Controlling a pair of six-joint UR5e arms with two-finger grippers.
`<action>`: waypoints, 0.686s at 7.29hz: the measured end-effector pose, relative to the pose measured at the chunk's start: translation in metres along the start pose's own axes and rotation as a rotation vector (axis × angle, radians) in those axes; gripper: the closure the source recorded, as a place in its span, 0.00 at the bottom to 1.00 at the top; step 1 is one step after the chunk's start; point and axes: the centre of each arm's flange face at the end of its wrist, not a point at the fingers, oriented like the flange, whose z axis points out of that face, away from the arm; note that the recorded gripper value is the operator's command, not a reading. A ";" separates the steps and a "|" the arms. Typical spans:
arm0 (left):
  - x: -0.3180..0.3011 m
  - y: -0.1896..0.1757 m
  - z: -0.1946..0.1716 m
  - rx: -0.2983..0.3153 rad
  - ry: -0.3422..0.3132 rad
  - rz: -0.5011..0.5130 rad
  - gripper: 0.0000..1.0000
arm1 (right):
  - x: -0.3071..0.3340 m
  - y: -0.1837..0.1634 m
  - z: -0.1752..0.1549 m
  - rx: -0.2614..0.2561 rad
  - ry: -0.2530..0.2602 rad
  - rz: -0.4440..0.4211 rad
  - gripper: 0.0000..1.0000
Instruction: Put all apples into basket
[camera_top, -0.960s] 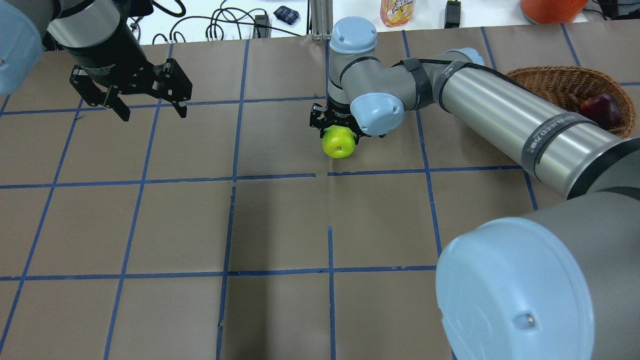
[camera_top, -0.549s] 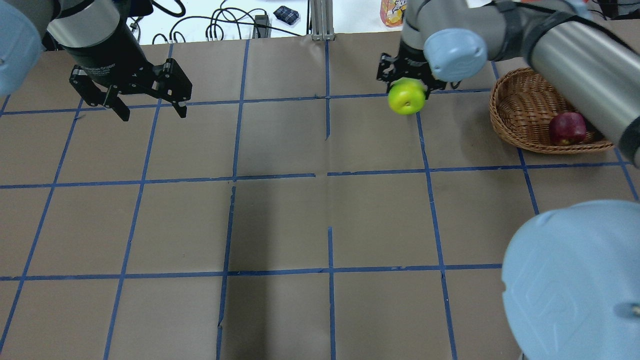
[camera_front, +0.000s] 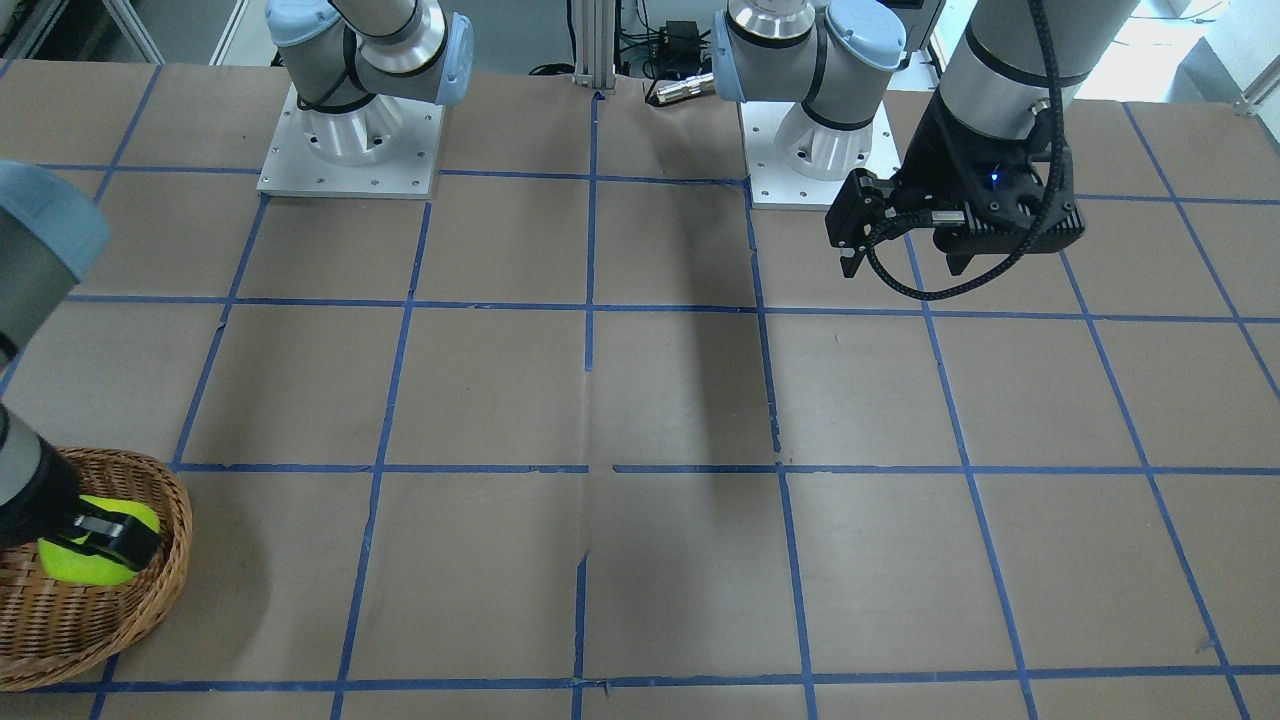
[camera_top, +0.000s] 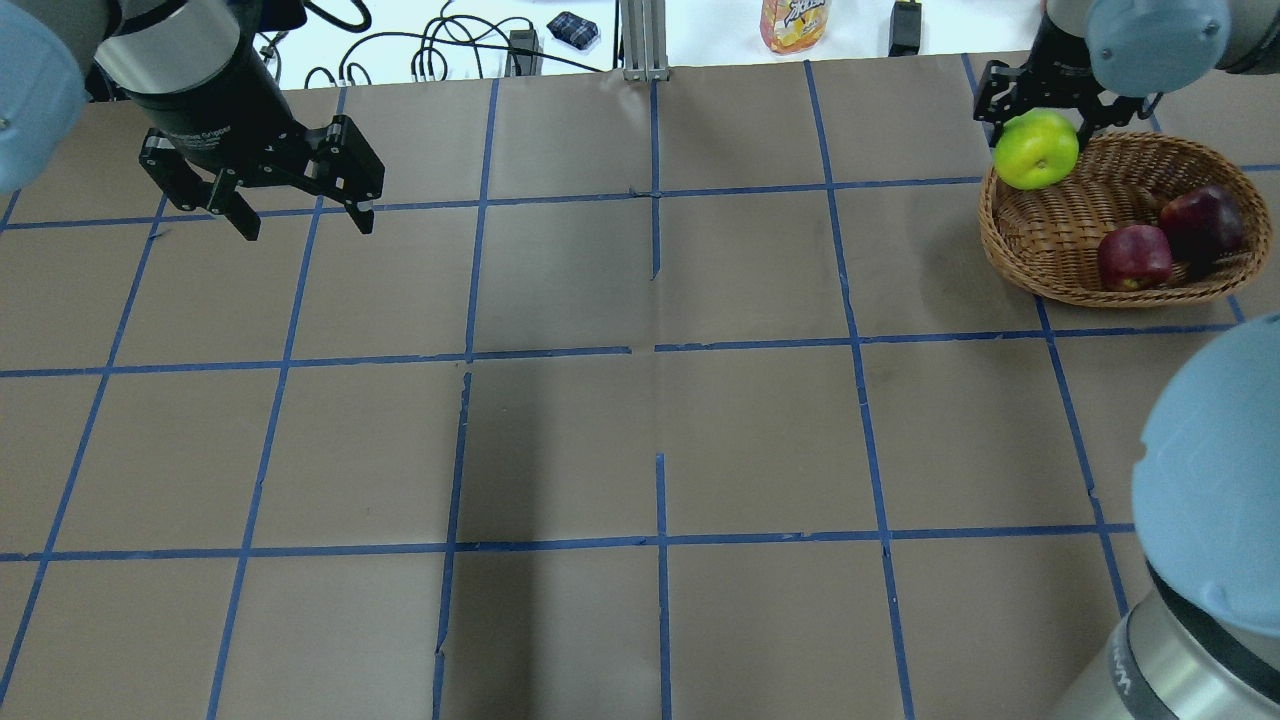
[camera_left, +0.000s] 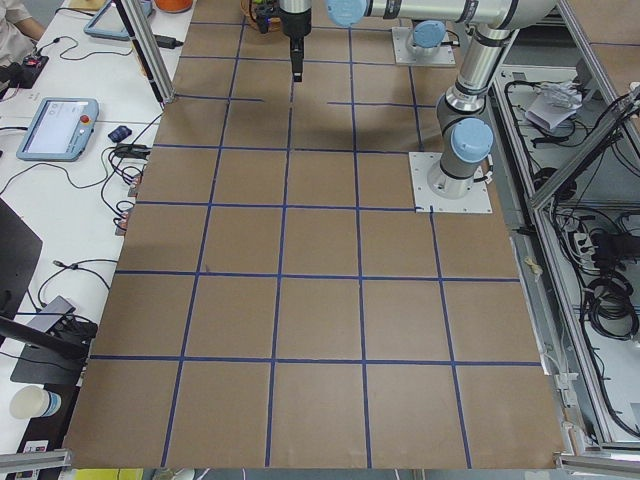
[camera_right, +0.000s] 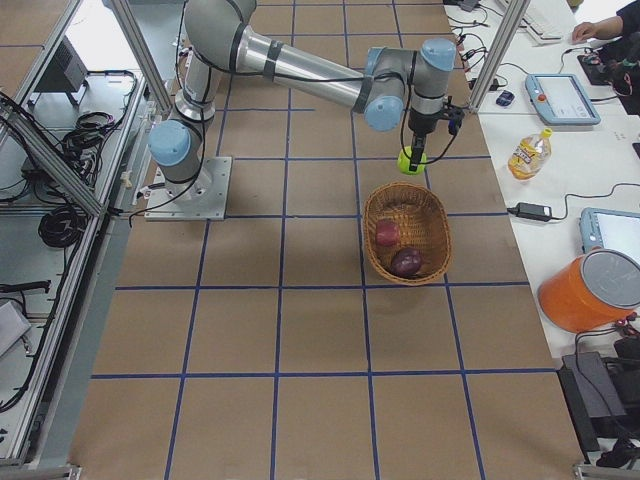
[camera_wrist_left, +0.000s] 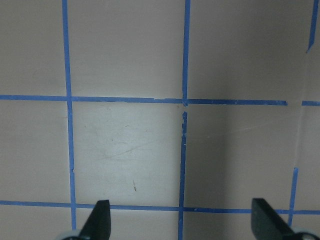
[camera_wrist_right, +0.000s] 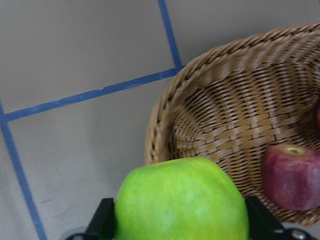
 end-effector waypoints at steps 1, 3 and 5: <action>0.000 0.000 0.000 0.000 0.000 -0.001 0.00 | 0.022 -0.007 0.022 -0.031 0.004 0.011 0.46; 0.000 0.000 0.000 0.000 0.000 -0.001 0.00 | 0.037 -0.012 0.053 -0.072 0.000 0.030 0.00; 0.000 0.000 0.001 -0.001 0.000 -0.001 0.00 | 0.038 -0.013 0.061 -0.085 -0.002 0.032 0.00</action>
